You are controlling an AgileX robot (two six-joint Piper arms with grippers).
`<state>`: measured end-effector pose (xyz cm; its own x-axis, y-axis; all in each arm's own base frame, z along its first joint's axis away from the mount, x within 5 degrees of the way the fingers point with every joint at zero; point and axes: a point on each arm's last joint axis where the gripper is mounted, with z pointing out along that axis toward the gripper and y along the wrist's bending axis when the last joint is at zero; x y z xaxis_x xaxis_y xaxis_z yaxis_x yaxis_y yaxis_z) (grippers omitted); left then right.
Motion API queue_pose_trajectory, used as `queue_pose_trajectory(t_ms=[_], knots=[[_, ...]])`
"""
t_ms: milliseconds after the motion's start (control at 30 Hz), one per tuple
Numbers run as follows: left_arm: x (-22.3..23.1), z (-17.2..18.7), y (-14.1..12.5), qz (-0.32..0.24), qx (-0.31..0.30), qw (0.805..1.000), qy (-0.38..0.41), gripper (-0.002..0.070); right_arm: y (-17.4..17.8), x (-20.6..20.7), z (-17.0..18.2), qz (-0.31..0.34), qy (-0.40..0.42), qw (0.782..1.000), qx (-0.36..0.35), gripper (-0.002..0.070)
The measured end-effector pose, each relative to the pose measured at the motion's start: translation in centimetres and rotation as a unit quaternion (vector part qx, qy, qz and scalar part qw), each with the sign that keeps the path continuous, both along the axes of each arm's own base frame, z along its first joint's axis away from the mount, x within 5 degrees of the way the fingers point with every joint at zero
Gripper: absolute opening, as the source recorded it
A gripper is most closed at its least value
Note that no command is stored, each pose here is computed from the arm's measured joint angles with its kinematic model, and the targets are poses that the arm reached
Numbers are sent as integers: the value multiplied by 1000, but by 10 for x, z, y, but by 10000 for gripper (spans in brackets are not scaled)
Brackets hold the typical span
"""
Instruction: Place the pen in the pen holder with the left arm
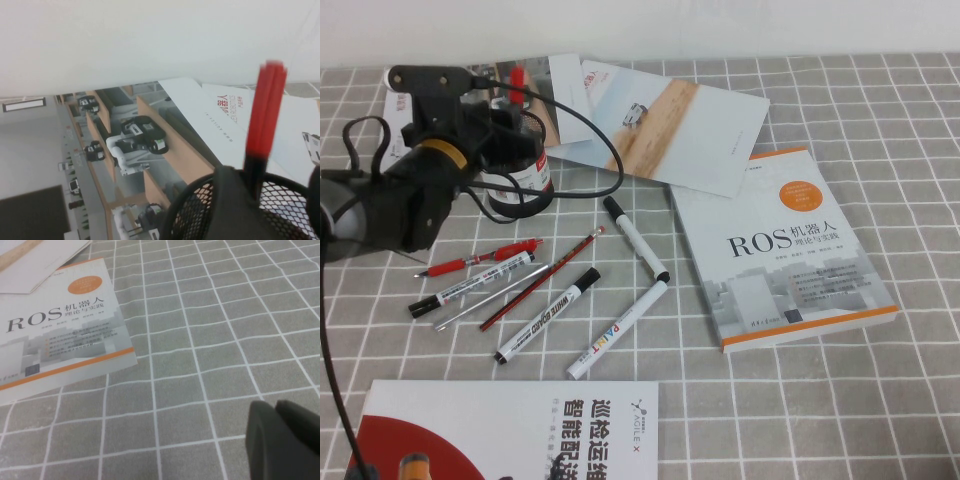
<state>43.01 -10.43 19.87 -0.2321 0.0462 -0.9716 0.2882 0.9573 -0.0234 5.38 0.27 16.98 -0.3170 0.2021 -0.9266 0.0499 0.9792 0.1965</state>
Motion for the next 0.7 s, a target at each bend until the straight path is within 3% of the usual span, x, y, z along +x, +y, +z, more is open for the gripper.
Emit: queue_pose_trajectory(t_ms=[133,333,433,533,700], knots=[[-3,9,1,2,3,1000,5,324,0,0,0,0,0,1000,0,-15],[-18,39,8,16,23,998,47,318,0,0,0,0,0,1000,0,-15],[-34,63,14,27,37,996,82,232,0,0,0,0,0,1000,0,-15],[-56,95,21,38,44,994,94,88,0,0,0,0,0,1000,0,-15],[-97,146,33,46,62,993,89,11,0,0,0,0,0,1000,0,-15]])
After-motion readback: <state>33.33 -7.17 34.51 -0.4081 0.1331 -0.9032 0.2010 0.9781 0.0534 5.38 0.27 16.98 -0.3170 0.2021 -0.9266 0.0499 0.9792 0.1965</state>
